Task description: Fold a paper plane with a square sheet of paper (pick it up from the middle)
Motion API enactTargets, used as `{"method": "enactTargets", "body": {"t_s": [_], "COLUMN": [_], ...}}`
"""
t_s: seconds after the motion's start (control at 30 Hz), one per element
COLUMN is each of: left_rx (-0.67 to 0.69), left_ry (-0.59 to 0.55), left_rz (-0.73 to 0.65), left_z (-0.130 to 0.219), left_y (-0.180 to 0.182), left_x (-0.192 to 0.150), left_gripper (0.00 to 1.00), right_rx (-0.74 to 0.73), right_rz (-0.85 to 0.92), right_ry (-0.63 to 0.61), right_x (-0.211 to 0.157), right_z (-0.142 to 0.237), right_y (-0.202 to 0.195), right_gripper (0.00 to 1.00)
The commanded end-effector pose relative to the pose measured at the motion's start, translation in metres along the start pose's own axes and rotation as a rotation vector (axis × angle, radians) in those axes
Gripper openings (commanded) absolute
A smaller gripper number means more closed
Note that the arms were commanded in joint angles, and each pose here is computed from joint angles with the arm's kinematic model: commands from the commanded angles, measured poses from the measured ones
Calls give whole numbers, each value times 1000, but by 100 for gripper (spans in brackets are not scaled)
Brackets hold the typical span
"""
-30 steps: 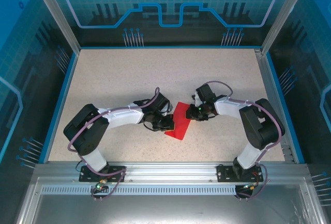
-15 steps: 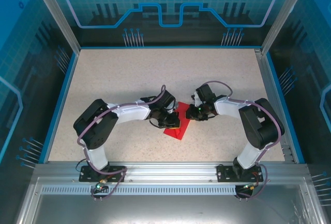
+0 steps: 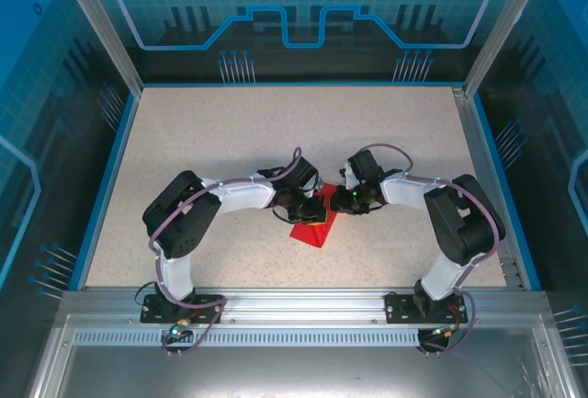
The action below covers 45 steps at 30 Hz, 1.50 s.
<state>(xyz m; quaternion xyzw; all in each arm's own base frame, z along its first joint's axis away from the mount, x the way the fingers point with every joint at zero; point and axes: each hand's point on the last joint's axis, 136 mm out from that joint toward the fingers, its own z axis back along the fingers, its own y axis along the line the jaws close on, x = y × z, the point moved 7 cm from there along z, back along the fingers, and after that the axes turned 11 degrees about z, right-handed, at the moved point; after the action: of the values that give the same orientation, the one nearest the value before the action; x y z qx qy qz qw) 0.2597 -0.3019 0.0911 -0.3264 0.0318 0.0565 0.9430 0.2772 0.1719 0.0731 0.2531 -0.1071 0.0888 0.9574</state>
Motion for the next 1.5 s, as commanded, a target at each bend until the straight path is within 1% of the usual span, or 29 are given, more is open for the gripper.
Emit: {"method": "enactTargets", "body": {"t_s": [0.0,0.37,0.6,1.1,1.33,1.4,1.47], "left_rx": [-24,-27,10,61,56,56,55], "left_ry": [25,37,37,-4,8,13,18], "left_rz": [-26,-25,-25,-29,-22,-19,-19], "left_z": [-7,-18,-23,-21,-28,-30,-32], "left_y": [-8,-10,-1,6,9,12,13], "left_x": [0,5,5,7,7,6,6], "left_gripper": [2,2,2,2,2,5,10], "right_rx": [14,16,13,7,14,16,20], "right_rz": [3,5,6,2,1,0,1], "right_ry": [38,37,40,48,43,40,36], "right_x": [-9,-8,-9,-12,-11,-11,-10], "right_z": [-5,-4,-3,-4,-4,-3,-3], "right_y": [-3,-2,-3,-7,-7,-6,-5], "right_gripper": [16,15,16,15,15,16,16]}}
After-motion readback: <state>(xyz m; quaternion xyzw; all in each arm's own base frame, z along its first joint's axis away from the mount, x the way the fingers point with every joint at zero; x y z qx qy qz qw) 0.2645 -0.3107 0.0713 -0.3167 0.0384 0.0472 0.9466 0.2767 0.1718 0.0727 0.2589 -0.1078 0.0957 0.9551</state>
